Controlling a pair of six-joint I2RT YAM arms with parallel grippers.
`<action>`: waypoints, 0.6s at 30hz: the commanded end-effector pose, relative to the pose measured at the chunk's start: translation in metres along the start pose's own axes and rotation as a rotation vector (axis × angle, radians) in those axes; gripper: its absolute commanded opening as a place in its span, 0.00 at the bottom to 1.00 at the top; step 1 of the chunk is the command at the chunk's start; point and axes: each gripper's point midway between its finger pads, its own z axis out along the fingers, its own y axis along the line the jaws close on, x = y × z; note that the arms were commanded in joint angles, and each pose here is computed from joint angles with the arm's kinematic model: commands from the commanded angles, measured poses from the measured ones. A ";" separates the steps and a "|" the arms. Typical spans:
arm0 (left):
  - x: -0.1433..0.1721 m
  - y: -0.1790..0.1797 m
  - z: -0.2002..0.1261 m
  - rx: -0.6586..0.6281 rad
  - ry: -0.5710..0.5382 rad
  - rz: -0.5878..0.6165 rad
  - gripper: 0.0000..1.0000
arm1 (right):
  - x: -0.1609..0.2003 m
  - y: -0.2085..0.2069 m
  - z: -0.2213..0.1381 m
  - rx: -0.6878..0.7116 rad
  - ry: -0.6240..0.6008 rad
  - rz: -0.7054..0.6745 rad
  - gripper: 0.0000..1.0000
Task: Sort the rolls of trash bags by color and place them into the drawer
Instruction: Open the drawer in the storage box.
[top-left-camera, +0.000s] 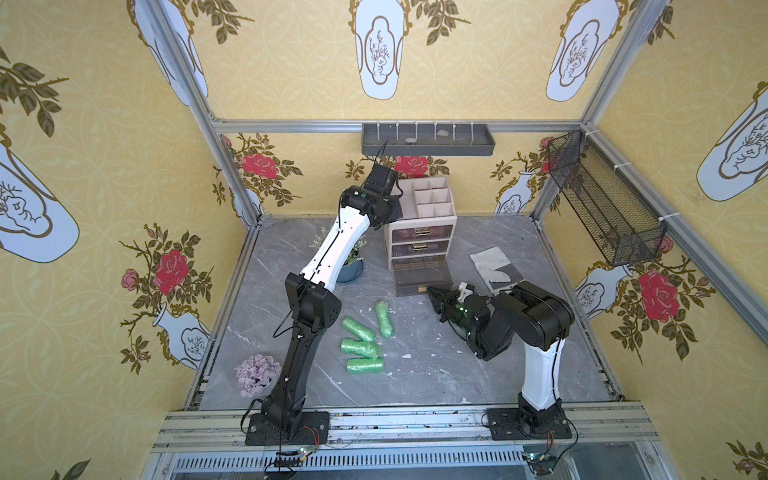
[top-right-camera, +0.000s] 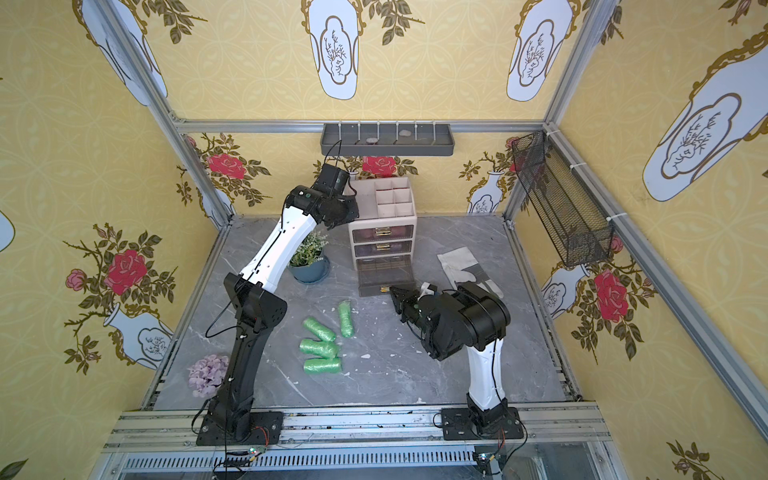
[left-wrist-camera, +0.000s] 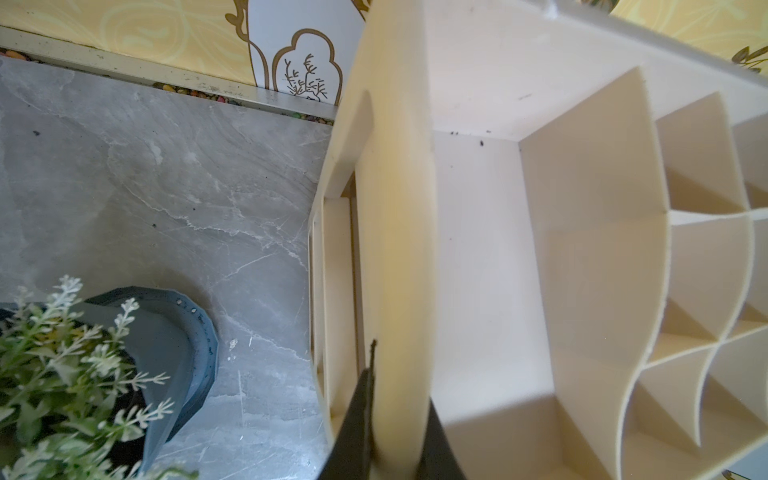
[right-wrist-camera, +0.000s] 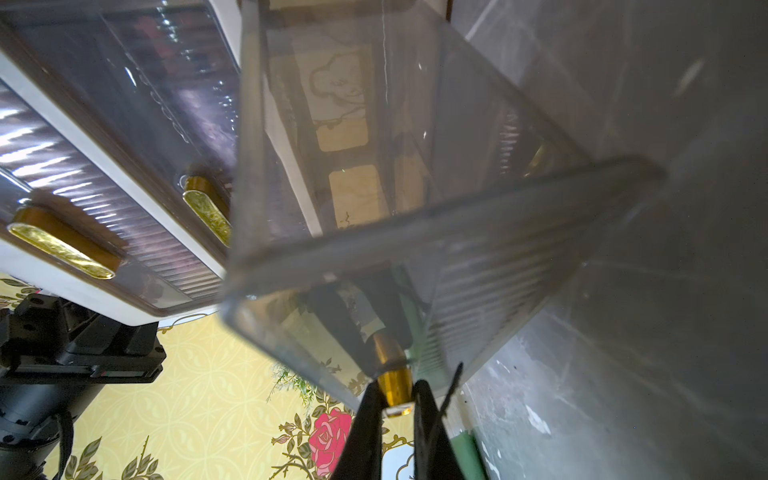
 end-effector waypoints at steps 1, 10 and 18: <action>0.038 0.010 0.013 -0.027 0.157 -0.046 0.04 | 0.005 0.004 0.000 0.002 0.024 -0.008 0.06; 0.036 0.010 0.008 -0.024 0.150 -0.037 0.35 | 0.004 0.010 -0.001 -0.009 0.025 -0.023 0.29; 0.032 0.011 -0.001 -0.024 0.131 -0.029 0.46 | 0.004 0.014 -0.008 -0.016 0.026 -0.030 0.38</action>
